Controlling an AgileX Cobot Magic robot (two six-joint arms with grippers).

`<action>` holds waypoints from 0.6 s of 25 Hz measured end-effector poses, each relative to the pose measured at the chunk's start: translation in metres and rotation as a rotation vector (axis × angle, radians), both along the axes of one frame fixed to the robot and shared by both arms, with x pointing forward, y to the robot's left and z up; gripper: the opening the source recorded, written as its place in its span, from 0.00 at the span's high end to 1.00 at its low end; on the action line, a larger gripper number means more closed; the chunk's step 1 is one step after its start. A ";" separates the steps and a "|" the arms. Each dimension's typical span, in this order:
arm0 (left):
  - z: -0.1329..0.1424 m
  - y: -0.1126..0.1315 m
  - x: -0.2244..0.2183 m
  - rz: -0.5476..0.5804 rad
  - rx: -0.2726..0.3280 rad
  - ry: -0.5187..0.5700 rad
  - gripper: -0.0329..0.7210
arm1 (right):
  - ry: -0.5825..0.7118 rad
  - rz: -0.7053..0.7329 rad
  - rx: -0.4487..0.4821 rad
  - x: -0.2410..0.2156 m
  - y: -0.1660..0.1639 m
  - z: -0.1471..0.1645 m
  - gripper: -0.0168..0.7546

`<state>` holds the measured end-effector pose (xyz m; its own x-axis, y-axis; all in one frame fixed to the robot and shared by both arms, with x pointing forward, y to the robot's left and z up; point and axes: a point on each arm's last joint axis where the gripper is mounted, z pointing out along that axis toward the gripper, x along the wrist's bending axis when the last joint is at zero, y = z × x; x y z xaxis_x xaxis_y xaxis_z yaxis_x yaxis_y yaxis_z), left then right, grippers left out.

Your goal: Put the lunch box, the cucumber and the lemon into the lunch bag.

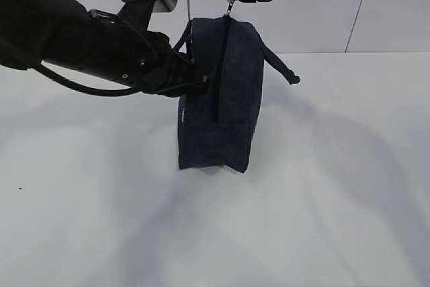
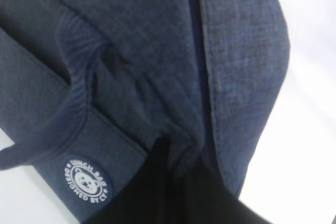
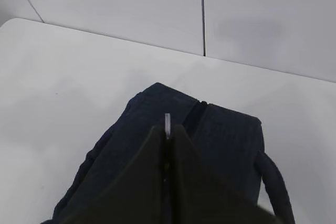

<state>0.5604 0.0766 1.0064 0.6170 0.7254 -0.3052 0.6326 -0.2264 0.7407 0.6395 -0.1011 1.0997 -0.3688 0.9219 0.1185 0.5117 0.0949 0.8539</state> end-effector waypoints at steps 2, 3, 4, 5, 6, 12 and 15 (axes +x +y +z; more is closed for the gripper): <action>0.000 0.000 0.000 -0.002 0.000 0.001 0.97 | 0.001 -0.012 0.000 0.005 -0.003 -0.002 0.98; 0.000 0.000 0.000 -0.002 0.000 0.001 0.97 | 0.002 -0.014 -0.001 0.007 -0.003 -0.003 0.98; 0.000 0.000 0.000 -0.002 0.000 0.001 0.97 | 0.003 -0.017 -0.002 0.009 -0.004 -0.004 0.98; 0.000 0.000 0.000 -0.004 -0.001 0.003 0.97 | 0.008 -0.018 -0.004 0.011 -0.004 -0.007 0.98; 0.000 0.000 0.000 -0.004 -0.001 0.003 0.97 | 0.009 -0.019 -0.004 0.013 -0.003 -0.009 0.98; -0.001 -0.001 -0.003 -0.027 0.001 0.018 0.97 | 0.010 -0.022 -0.005 0.024 0.000 -0.017 0.98; -0.001 -0.001 -0.003 -0.033 0.001 0.021 0.97 | 0.000 -0.022 0.000 0.029 0.002 -0.016 0.98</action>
